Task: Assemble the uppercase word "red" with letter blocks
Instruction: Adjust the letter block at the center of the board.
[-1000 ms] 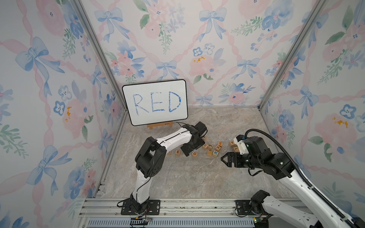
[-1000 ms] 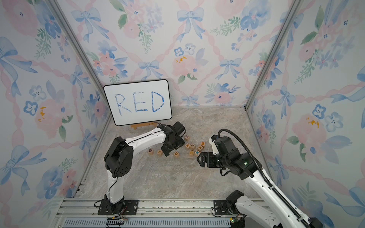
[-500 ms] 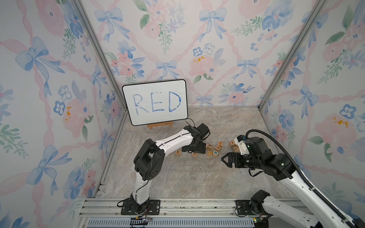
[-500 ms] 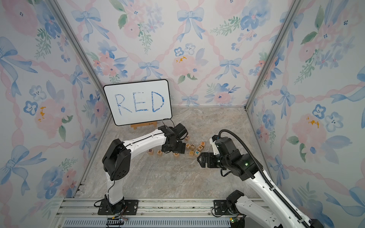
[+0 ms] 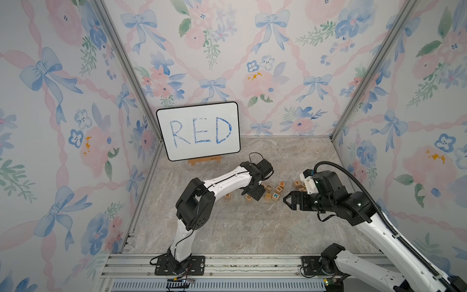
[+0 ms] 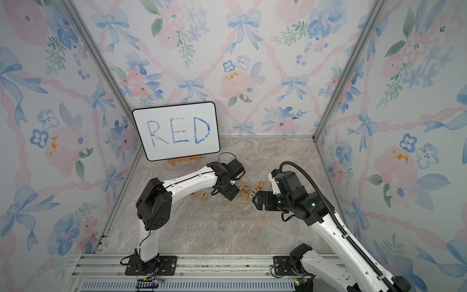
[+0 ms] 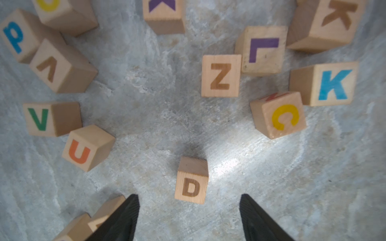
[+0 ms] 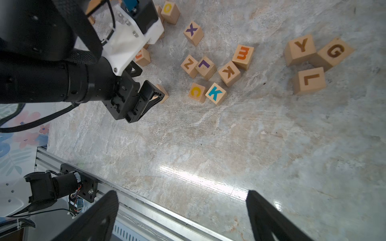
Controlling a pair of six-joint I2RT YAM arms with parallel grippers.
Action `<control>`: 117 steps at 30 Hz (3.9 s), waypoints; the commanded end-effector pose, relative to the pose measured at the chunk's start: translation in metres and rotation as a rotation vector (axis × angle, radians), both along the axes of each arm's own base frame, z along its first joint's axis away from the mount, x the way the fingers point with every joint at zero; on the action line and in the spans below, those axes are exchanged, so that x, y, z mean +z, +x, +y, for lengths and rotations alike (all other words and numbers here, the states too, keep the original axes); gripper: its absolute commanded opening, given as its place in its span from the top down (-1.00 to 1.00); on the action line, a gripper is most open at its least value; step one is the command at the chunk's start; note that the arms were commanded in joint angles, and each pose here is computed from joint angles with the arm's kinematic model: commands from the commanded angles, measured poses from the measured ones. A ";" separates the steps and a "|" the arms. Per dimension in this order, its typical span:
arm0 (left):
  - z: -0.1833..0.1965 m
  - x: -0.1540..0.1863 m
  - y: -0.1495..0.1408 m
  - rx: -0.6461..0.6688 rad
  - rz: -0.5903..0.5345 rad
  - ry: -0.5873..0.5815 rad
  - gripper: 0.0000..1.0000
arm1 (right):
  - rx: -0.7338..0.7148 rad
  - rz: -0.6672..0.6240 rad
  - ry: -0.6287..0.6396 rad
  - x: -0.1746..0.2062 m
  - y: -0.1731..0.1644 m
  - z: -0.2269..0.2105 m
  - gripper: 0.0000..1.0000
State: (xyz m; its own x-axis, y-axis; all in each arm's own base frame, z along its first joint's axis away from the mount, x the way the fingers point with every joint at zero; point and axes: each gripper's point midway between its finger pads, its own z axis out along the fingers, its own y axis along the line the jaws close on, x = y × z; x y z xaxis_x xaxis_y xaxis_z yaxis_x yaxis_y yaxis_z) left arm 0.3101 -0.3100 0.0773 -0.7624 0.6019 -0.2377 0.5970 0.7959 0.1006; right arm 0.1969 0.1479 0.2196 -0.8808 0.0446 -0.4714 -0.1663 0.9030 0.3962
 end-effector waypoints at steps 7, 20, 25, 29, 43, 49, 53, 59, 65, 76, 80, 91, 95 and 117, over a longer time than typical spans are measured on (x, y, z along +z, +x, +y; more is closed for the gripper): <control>0.006 -0.027 0.000 -0.071 0.034 0.083 -0.38 | 0.020 0.001 -0.017 0.010 0.001 -0.004 -0.94; 0.007 -0.047 -0.007 -0.063 0.097 0.090 -0.19 | -0.001 0.004 -0.017 0.006 0.001 -0.006 -0.94; 0.009 -0.053 -0.009 -0.057 0.110 0.098 -0.14 | -0.008 0.005 -0.016 0.004 0.001 -0.007 -0.94; 0.010 -0.057 -0.011 -0.053 0.119 0.103 -0.06 | -0.015 0.000 -0.016 0.005 0.001 -0.008 -0.94; 0.013 -0.041 -0.003 0.078 0.076 0.074 0.53 | -0.031 -0.004 -0.005 0.004 0.002 -0.008 -0.94; 0.018 -0.035 -0.007 0.264 0.102 0.018 0.49 | -0.044 -0.003 0.005 -0.001 0.003 -0.008 -0.94; 0.019 -0.035 -0.011 0.422 0.166 -0.049 0.51 | -0.053 0.002 0.016 -0.005 0.002 -0.008 -0.94; 0.023 -0.036 -0.014 0.605 0.215 -0.094 0.51 | -0.057 0.003 0.013 -0.008 0.002 -0.009 -0.94; 0.020 -0.046 -0.019 0.658 0.272 -0.102 0.51 | -0.063 0.004 0.020 -0.011 0.003 -0.008 -0.94; 0.027 -0.051 -0.006 0.676 0.207 -0.066 0.16 | -0.065 -0.001 0.014 -0.012 0.002 -0.010 -0.94; 0.027 -0.051 -0.004 0.682 0.198 -0.066 0.07 | -0.062 0.000 0.006 -0.013 0.001 -0.011 -0.94; 0.029 -0.050 -0.002 0.689 0.189 -0.065 0.42 | -0.059 -0.005 0.002 -0.012 0.003 -0.010 -0.94; 0.029 -0.046 0.004 0.694 0.180 -0.078 0.43 | -0.059 -0.006 0.001 -0.013 0.003 -0.011 -0.94; 0.032 -0.037 0.024 0.674 0.156 -0.101 -0.25 | -0.062 -0.002 -0.001 -0.014 0.004 -0.011 -0.94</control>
